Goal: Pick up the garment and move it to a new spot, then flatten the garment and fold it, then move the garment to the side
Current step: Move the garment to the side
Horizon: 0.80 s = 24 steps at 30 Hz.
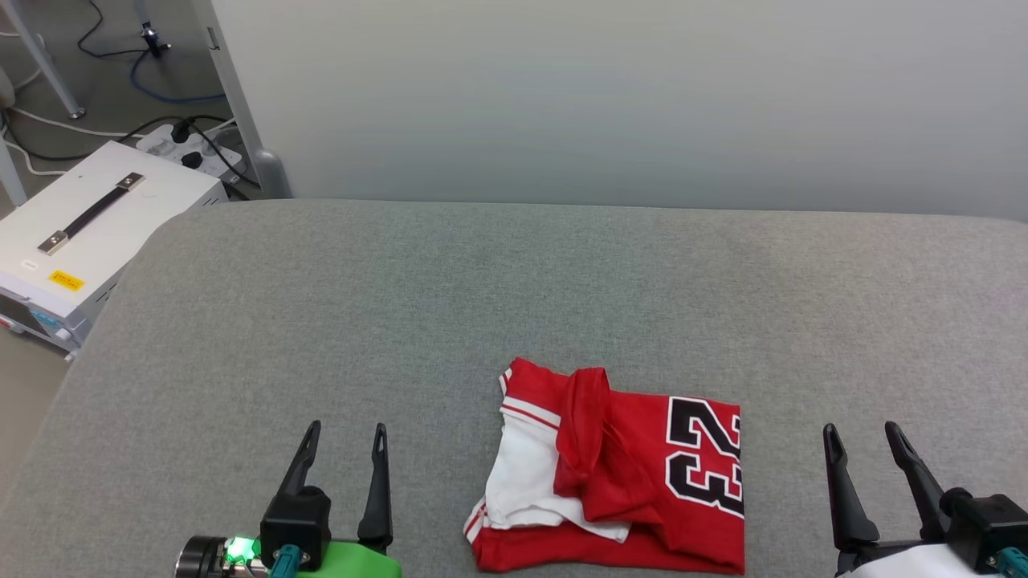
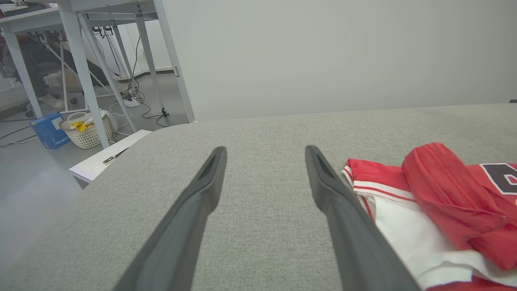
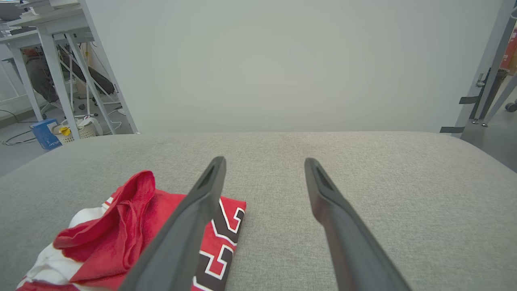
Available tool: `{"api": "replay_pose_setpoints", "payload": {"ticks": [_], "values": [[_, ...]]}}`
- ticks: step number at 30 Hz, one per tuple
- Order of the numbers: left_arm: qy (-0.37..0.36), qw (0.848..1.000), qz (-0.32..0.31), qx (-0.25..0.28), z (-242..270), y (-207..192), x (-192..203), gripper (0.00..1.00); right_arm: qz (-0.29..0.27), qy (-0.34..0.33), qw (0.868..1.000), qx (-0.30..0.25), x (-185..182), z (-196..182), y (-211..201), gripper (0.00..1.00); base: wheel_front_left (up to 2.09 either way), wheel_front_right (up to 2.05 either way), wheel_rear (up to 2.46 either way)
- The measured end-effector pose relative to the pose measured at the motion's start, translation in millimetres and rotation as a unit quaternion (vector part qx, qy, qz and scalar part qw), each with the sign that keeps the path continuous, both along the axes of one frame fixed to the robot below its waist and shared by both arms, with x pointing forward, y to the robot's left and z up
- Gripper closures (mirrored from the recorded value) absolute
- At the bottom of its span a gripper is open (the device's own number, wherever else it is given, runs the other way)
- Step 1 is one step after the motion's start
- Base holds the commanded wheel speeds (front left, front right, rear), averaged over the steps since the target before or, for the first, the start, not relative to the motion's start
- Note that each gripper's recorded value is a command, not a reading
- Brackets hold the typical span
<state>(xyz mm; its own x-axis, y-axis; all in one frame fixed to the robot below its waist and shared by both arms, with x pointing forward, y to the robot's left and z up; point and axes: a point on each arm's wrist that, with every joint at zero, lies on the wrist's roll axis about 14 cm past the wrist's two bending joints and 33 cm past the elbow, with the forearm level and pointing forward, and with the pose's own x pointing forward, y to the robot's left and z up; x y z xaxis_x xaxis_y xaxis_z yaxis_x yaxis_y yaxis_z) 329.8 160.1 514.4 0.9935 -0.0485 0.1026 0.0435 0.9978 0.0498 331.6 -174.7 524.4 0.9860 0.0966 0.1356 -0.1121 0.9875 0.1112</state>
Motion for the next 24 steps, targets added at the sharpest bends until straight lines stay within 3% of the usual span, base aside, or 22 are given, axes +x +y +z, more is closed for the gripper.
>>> {"api": "replay_pose_setpoints", "payload": {"ticks": [4, 10, 13, 18, 20, 24], "values": [[0.004, 1.000, 0.002, 0.000, -2, 1, 1, 0.00, 0.007, -0.023, 1.000, -0.018, 10, 15, -4, 0.00, 0.00, 0.00, 0.00], [0.012, 1.000, 0.002, -0.001, -7, 2, 2, 0.00, 0.034, -0.110, 0.992, -0.053, 46, 80, -7, 0.00, 0.00, 0.00, 0.00], [0.013, 1.000, 0.003, -0.002, -7, 3, 5, 0.00, 0.059, -0.104, 0.991, -0.068, 64, 95, -2, 0.00, 0.00, 0.00, 0.00], [0.019, 1.000, 0.011, -0.004, -11, 8, 8, 0.00, 0.113, 0.039, 0.990, -0.069, 88, 62, 10, 0.00, 0.00, 0.00, 0.00], [0.021, 1.000, 0.013, -0.004, -11, 10, 10, 0.00, 0.131, 0.115, 0.983, -0.054, 91, 38, 11, 0.00, 0.00, 0.00, 0.00], [0.022, 1.000, 0.019, -0.004, -12, 13, 14, 0.00, 0.164, 0.243, 0.956, -0.019, 85, -4, 16, 0.00, 0.00, 0.00, 0.00]]}}
